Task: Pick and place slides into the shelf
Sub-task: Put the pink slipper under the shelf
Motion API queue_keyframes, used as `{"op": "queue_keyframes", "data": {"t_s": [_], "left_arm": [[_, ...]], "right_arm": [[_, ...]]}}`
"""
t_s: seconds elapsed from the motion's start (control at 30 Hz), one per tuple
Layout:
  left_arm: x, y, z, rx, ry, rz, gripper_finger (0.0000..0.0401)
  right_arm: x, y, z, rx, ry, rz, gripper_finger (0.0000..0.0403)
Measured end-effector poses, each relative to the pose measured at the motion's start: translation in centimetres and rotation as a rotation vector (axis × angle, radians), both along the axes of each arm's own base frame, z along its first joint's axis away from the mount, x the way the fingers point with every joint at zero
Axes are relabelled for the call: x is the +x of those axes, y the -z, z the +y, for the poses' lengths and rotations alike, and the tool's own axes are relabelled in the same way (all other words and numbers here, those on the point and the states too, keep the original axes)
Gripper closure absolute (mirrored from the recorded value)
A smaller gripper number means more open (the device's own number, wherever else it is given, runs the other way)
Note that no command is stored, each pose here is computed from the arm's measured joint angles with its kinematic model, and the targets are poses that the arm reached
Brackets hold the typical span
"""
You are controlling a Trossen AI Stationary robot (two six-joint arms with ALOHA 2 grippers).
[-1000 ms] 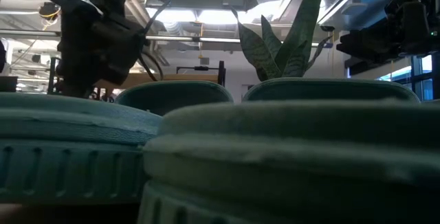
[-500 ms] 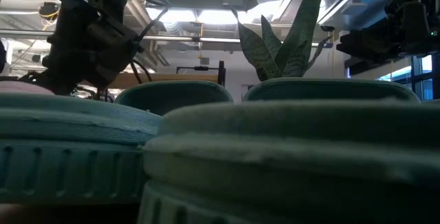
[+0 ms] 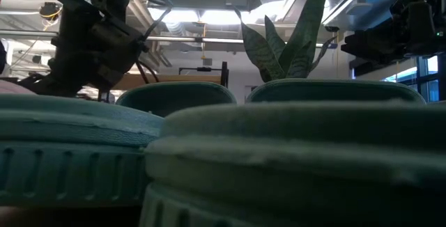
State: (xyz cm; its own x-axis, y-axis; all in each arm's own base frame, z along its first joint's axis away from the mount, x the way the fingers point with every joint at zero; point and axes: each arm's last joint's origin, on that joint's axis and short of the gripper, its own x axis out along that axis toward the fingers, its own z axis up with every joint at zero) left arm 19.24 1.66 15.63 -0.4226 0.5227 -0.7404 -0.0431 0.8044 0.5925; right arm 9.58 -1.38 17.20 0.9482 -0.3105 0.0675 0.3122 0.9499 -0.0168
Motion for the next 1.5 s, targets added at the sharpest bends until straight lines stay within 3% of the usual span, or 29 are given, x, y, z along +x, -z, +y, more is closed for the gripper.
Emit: {"op": "queue_keyframes", "data": {"t_s": [0.37,0.7,1.27,1.5], "left_arm": [[0.17,0.04,0.07,0.027,0.007,-0.023,0.0358],[0.18,-0.01,0.14,0.063,0.006,-0.032,0.0394],[0.38,-0.25,0.37,0.177,0.013,-0.075,0.0399],[0.59,-0.16,0.37,0.173,0.018,-0.094,0.0385]], "right_arm": [[0.00,0.00,0.00,0.000,0.000,0.000,0.0182],[0.00,0.00,0.00,-0.001,0.000,0.000,0.0182],[0.00,0.00,0.00,-0.002,0.000,0.001,0.0182],[0.00,0.00,0.00,-0.002,0.000,0.001,0.0182]]}}
